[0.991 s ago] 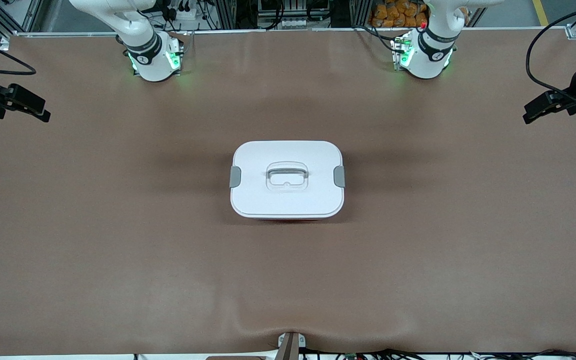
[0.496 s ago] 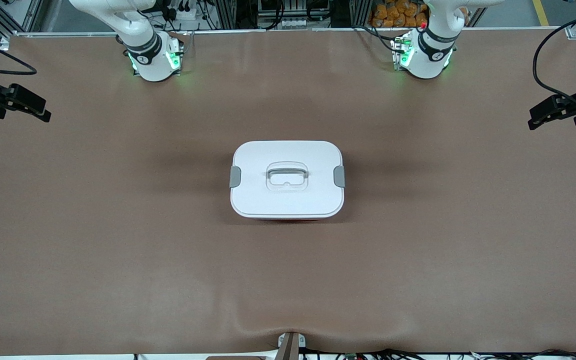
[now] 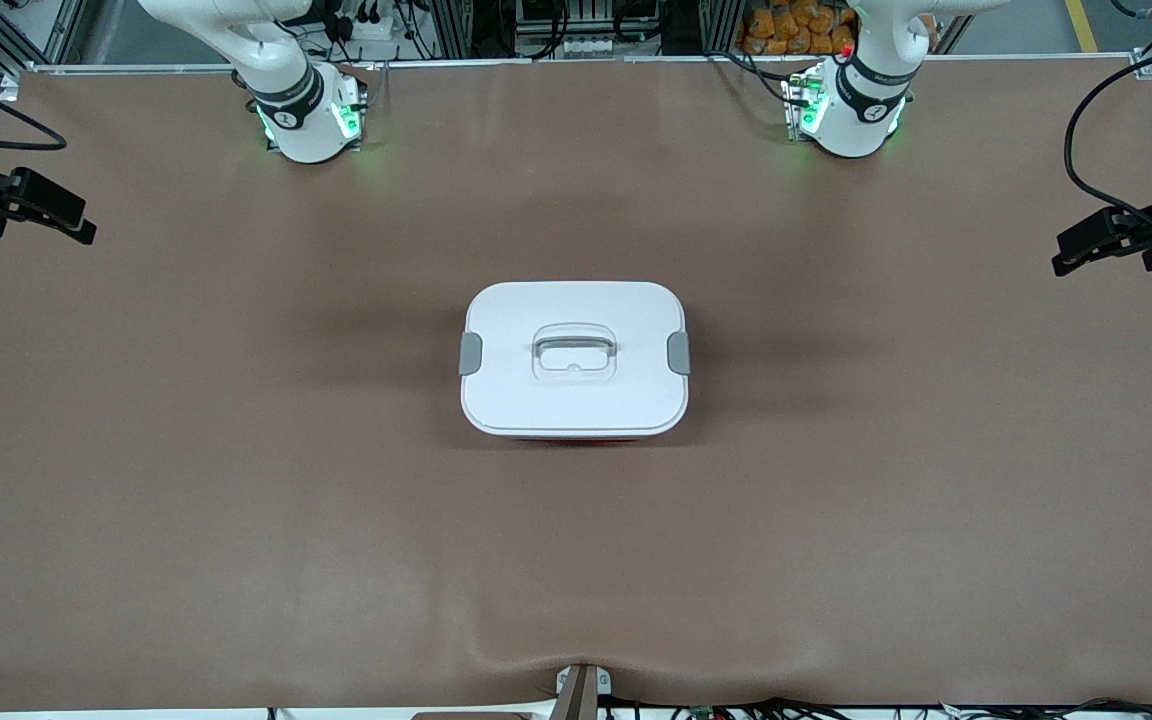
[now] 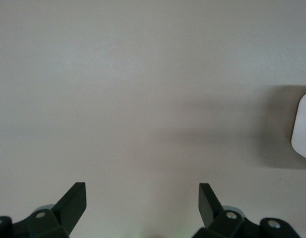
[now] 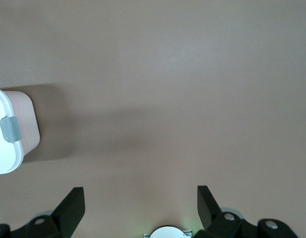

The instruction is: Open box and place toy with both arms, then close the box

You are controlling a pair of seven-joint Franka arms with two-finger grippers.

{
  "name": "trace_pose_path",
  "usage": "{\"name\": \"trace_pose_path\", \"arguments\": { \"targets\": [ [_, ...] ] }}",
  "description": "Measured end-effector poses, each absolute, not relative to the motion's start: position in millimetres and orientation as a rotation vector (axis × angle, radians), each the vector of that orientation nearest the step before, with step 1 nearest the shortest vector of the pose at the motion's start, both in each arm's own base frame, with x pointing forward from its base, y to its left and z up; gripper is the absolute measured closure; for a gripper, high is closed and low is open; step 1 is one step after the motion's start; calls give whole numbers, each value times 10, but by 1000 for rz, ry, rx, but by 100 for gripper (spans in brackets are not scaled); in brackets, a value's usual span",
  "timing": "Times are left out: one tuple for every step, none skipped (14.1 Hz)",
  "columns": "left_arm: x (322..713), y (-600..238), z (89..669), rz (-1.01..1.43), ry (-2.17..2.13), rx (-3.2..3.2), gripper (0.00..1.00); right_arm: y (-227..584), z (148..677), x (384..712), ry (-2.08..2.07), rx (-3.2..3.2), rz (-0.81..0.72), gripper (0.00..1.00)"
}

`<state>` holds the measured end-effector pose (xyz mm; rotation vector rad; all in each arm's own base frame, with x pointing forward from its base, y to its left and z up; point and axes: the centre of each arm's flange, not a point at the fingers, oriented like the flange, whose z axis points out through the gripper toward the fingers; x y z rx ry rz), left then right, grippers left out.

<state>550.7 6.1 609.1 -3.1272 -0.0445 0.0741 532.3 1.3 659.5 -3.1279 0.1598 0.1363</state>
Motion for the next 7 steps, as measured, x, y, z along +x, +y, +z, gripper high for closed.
{"name": "trace_pose_path", "arguments": {
  "targets": [
    [5510, 45, 6084, 76, -40, -3129, 0, 12, 6589, 5315, 160, -3128, 148, 0],
    [5511, 12, 6086, 75, -31, -3130, 0, 4, 6585, 5308, 162, -3127, 157, 0],
    [5511, -43, 6100, 71, -16, -3130, 0, -6, 6580, 5301, 165, -3127, 167, 0],
    [5505, -123, 6116, 72, 7, -3130, 0, -13, 6575, 5293, 167, -3127, 177, 0],
    [5488, -207, 6116, 89, 31, -3129, 0, -21, 6573, 5289, 170, -3126, 183, 0],
    [5470, -265, 6107, 110, 47, -3127, 0, -30, 6572, 5288, 172, -3126, 184, 0],
    [5462, -285, 6103, 119, 53, -3126, 0, -31, 6572, 5288, 173, -3126, 183, 0]
  ]
}}
